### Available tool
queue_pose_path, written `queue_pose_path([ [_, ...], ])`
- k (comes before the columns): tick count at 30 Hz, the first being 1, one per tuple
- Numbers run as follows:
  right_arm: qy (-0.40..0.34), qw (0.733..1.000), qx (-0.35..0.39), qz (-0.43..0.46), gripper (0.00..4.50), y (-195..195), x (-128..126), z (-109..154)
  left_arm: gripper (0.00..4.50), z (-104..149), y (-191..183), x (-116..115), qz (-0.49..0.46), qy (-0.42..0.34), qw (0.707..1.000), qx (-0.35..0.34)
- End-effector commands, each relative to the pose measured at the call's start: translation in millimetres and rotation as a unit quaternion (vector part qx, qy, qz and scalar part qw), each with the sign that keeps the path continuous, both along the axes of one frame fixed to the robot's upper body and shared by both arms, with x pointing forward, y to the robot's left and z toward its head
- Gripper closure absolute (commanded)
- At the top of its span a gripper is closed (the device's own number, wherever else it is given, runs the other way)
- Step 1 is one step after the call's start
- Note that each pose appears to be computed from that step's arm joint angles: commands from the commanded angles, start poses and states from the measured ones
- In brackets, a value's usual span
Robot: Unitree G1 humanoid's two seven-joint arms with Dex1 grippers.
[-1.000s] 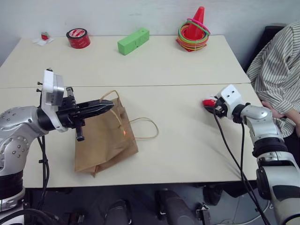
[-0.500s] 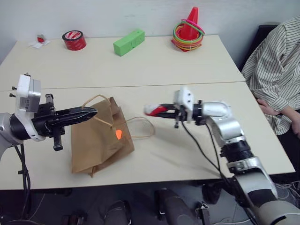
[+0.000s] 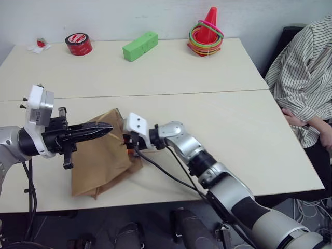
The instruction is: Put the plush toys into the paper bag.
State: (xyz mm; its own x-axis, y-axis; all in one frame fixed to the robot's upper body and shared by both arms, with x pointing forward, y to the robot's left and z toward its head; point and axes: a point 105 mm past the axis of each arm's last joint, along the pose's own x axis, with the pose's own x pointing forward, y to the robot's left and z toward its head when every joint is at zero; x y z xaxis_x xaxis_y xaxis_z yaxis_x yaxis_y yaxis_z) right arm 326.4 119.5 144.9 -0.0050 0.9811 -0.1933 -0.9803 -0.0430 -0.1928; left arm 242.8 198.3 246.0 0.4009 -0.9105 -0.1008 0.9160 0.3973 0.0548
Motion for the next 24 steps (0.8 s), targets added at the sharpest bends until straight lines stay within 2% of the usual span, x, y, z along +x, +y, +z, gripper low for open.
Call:
queue_pose_path([
  [1, 0.036, 0.999, -0.002, -0.003, 4.22, 9, 1, -3, 4.5, 12, 1, -2, 0.002, -0.03, 1.0, 0.006],
  [2, 0.032, 0.999, -0.008, 0.005, 3.66, 9, 0, -5, 4.5, 12, 1, -2, 0.003, -0.031, 0.999, 0.006],
  [3, 0.03, 0.999, -0.013, 0.01, 3.5, 8, -1, -6, 4.5, 12, 1, -2, 0.005, -0.032, 0.999, 0.006],
  [5, 0.019, 1.0, -0.008, 0.01, 2.87, 5, 2, -2, 4.5, 12, 2, -3, 0.009, -0.033, 0.999, 0.008],
  [9, 0.012, 0.999, -0.021, 0.03, 1.3, -12, 6, 3, 4.5, 12, 5, -4, 0.021, -0.036, 0.999, 0.009],
  [13, 0.03, 0.998, -0.033, 0.044, 0.02, -35, 10, 7, 4.5, 13, 6, -6, 0.026, -0.04, 0.999, 0.009],
  [20, 0.078, 0.997, 0.01, -0.013, 0.02, -102, 33, 32, 4.5, 15, 1, -8, 0.02, -0.048, 0.999, 0.002],
  [24, 0.139, 0.989, 0.006, -0.046, 0.02, -144, 33, 23, 4.5, 17, -3, -9, 0.01, -0.051, 0.999, -0.003],
])
